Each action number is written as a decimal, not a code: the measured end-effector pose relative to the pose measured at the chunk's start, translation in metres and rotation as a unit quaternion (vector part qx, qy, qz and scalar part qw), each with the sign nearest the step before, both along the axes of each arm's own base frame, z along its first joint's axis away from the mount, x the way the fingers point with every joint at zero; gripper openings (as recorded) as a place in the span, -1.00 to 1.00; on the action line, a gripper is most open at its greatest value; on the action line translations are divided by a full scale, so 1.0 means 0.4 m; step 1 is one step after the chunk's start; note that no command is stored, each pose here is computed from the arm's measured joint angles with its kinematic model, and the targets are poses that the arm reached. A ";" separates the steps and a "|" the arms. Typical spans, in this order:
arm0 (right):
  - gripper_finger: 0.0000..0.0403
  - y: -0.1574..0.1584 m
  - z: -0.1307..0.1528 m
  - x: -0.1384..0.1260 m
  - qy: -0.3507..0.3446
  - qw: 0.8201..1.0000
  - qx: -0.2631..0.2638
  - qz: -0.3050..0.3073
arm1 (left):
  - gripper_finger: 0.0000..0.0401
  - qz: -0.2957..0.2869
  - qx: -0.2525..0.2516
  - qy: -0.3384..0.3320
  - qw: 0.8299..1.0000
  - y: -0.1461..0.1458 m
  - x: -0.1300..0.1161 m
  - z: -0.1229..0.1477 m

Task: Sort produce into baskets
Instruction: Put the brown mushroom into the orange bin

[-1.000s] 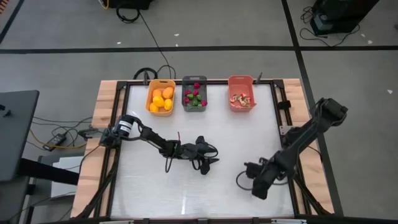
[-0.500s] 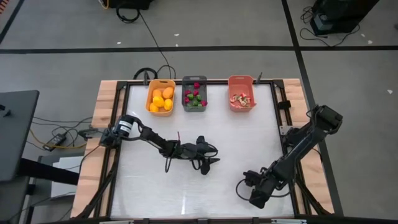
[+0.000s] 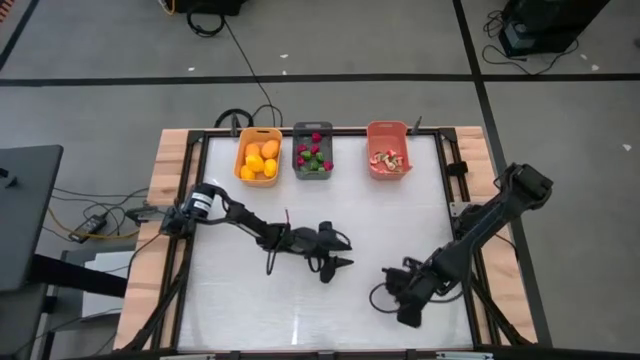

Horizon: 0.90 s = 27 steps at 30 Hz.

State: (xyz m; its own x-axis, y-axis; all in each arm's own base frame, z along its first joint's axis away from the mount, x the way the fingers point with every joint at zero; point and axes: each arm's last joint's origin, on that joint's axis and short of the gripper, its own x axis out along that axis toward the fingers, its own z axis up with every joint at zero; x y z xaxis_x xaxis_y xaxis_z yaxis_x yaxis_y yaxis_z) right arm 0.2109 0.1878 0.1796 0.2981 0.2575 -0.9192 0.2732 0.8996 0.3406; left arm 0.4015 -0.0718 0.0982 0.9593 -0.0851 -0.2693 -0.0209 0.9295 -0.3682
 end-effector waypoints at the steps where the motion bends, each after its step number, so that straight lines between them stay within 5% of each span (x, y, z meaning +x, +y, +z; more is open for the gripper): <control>1: -0.88 -0.014 0.009 0.009 -0.018 1.000 -0.021 0.000 | 0.17 -0.018 -0.014 0.000 1.000 0.008 0.002 0.005; 6: -0.80 -0.119 0.051 0.047 -0.089 0.984 -0.150 -0.033 | 0.17 -0.085 -0.081 -0.006 0.993 0.059 0.007 0.048; 12: -0.90 -0.302 0.094 0.067 -0.081 0.945 -0.291 -0.129 | 0.14 -0.064 -0.063 0.036 0.995 0.089 -0.004 0.075; 19: -0.84 -0.535 0.150 0.054 -0.057 0.915 -0.325 -0.231 | 0.09 -0.046 0.011 0.085 0.995 0.131 -0.037 0.142; 27: -0.76 -0.724 0.165 0.012 -0.043 0.909 -0.308 -0.278 | 0.08 -0.029 0.088 0.088 0.992 0.193 -0.094 0.267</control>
